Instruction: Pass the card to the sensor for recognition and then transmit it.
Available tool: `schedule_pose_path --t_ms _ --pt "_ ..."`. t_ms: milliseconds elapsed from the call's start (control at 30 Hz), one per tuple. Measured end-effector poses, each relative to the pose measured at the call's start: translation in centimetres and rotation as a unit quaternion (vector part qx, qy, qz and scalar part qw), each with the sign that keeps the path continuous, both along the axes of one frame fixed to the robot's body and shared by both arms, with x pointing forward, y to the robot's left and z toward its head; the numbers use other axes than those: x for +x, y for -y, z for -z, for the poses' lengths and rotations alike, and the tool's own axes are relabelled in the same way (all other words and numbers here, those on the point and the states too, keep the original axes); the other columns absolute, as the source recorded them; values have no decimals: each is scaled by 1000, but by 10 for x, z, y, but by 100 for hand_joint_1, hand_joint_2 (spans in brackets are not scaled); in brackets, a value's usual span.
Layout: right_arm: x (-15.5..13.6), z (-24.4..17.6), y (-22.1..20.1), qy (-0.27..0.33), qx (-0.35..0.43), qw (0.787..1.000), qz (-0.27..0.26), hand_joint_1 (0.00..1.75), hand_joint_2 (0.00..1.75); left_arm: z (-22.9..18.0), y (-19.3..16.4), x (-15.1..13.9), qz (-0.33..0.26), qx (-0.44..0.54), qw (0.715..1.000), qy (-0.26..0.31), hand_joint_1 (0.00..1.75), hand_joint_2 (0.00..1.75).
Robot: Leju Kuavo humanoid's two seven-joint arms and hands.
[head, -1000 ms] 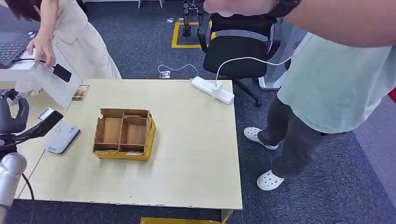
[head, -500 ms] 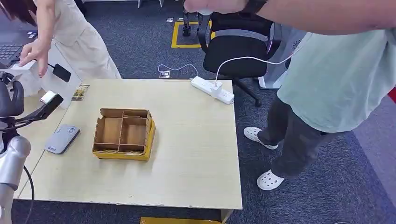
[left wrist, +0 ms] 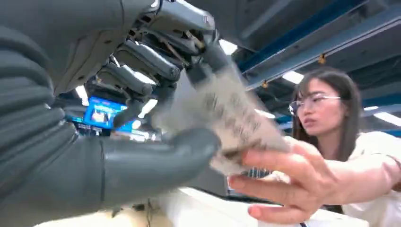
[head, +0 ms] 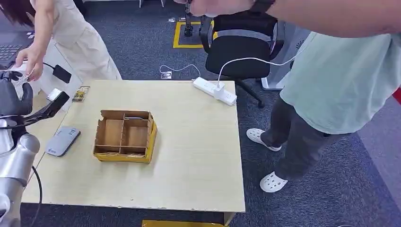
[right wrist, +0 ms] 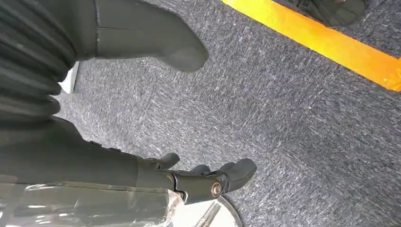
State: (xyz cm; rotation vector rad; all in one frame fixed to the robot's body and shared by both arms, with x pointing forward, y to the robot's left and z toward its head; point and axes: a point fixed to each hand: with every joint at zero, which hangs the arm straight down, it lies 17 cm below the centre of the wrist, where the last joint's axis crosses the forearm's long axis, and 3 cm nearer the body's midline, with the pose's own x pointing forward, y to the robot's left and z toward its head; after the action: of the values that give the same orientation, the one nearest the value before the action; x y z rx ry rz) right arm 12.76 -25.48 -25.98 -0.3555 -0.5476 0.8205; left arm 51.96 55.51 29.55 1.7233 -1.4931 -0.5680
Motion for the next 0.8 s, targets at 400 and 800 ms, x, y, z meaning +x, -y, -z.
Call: schedule_pose_path --t_ms 400,800 --pt "-3 1 0 -2 2 1000 6 0 0 85 43 15 176 -162 950 -198 0 175" --pt "-9 2 10 -5 1 1000 19 0 0 86 111 -120 368 -62 827 -422 0 175"
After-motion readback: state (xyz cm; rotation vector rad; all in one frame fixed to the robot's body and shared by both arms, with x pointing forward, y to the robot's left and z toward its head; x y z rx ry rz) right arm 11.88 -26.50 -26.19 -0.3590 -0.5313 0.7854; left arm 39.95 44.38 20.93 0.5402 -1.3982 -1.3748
